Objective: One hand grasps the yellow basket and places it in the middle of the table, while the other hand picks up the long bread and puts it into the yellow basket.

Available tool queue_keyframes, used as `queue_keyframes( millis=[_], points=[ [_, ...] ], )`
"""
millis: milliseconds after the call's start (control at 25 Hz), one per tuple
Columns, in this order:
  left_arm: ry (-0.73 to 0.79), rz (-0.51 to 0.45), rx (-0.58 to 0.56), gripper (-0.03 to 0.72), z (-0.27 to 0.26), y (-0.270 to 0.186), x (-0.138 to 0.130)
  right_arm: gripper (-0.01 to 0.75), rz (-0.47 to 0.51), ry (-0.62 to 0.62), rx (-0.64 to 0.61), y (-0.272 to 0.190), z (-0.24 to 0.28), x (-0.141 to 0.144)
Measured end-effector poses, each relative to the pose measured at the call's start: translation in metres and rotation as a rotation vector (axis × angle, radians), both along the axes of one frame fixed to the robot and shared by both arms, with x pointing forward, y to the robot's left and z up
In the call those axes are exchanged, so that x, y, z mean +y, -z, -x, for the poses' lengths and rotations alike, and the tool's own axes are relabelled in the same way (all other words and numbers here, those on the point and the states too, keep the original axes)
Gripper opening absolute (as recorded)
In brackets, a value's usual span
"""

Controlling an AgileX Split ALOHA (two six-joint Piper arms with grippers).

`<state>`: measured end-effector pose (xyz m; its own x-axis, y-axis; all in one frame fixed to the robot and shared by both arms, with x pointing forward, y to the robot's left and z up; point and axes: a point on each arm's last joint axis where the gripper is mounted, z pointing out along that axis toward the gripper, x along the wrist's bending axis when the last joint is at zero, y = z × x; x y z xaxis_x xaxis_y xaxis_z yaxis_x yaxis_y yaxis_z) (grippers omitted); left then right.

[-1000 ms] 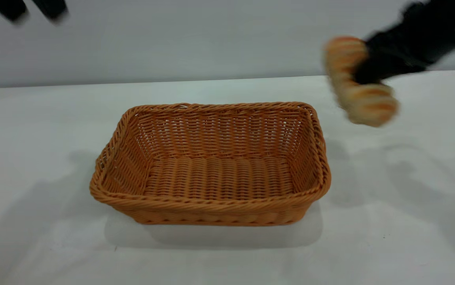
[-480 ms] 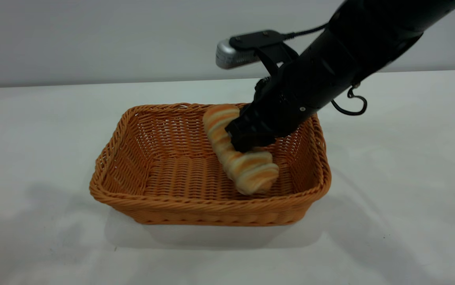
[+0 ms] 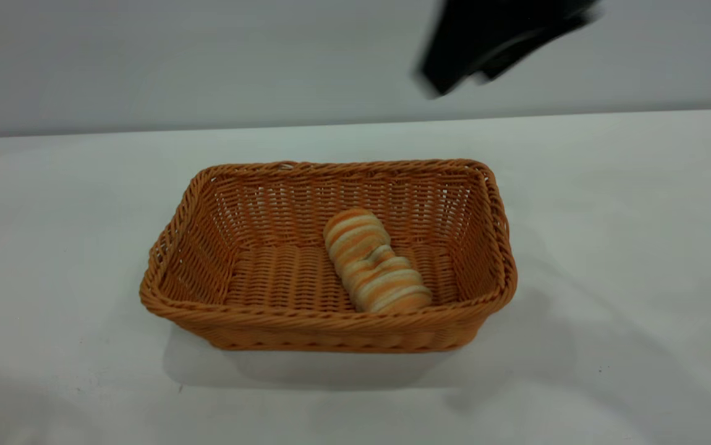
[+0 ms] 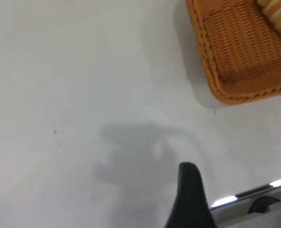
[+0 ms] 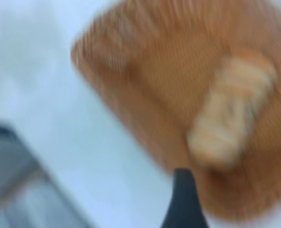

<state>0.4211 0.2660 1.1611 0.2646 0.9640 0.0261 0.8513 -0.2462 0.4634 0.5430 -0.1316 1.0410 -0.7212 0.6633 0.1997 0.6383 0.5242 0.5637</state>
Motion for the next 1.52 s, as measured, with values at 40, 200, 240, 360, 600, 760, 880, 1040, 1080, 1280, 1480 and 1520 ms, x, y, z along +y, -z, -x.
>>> queue_keyframes(
  millis=[40, 200, 240, 360, 600, 760, 880, 1040, 1080, 1280, 1480, 1520],
  points=[
    [-0.005, 0.005, -0.011, 0.594, 0.013, 0.002, 0.002, 0.6, 0.033, 0.012, 0.016, -0.014, 0.012, -0.008],
    [-0.022, 0.016, -0.033, 0.594, 0.057, 0.019, 0.011, 0.532, 0.169, 0.066, 0.064, -0.054, 0.058, -0.039],
    [-0.022, 0.017, -0.039, 0.594, 0.068, 0.025, 0.013, 0.526, 0.184, 0.08, 0.057, -0.062, 0.07, -0.046],
    [-0.025, 0.021, -0.048, 0.594, 0.096, 0.045, 0.018, 0.519, 0.2, 0.126, 0.048, -0.071, 0.106, -0.064],
    [-0.025, 0.021, -0.052, 0.594, 0.137, 0.094, 0.026, 0.519, 0.237, 0.199, 0.061, -0.043, 0.178, -0.1],
    [-0.025, 0.022, -0.046, 0.594, 0.152, 0.125, 0.029, 0.519, 0.282, 0.222, 0.032, -0.01, 0.219, -0.123],
    [-0.026, 0.035, -0.1, 0.594, 0.158, 0.129, 0.029, 0.519, 0.263, 0.232, -0.02, 0.01, 0.241, -0.133],
    [-0.027, 0.043, -0.135, 0.594, 0.162, 0.128, 0.03, 0.517, 0.202, 0.249, -0.13, 0.01, 0.256, -0.14],
    [-0.027, 0.043, -0.135, 0.594, 0.162, 0.128, 0.03, 0.517, 0.192, 0.252, -0.147, 0.009, 0.258, -0.141],
    [-0.028, 0.043, -0.133, 0.594, 0.162, 0.129, 0.03, 0.517, 0.175, 0.256, -0.175, 0.007, 0.262, -0.142],
    [-0.028, 0.044, -0.134, 0.594, 0.162, 0.129, 0.03, 0.516, 0.174, 0.256, -0.175, 0.007, 0.262, -0.142],
    [-0.028, 0.044, -0.134, 0.594, 0.162, 0.129, 0.03, 0.516, 0.173, 0.256, -0.177, 0.007, 0.262, -0.142]
  ],
)
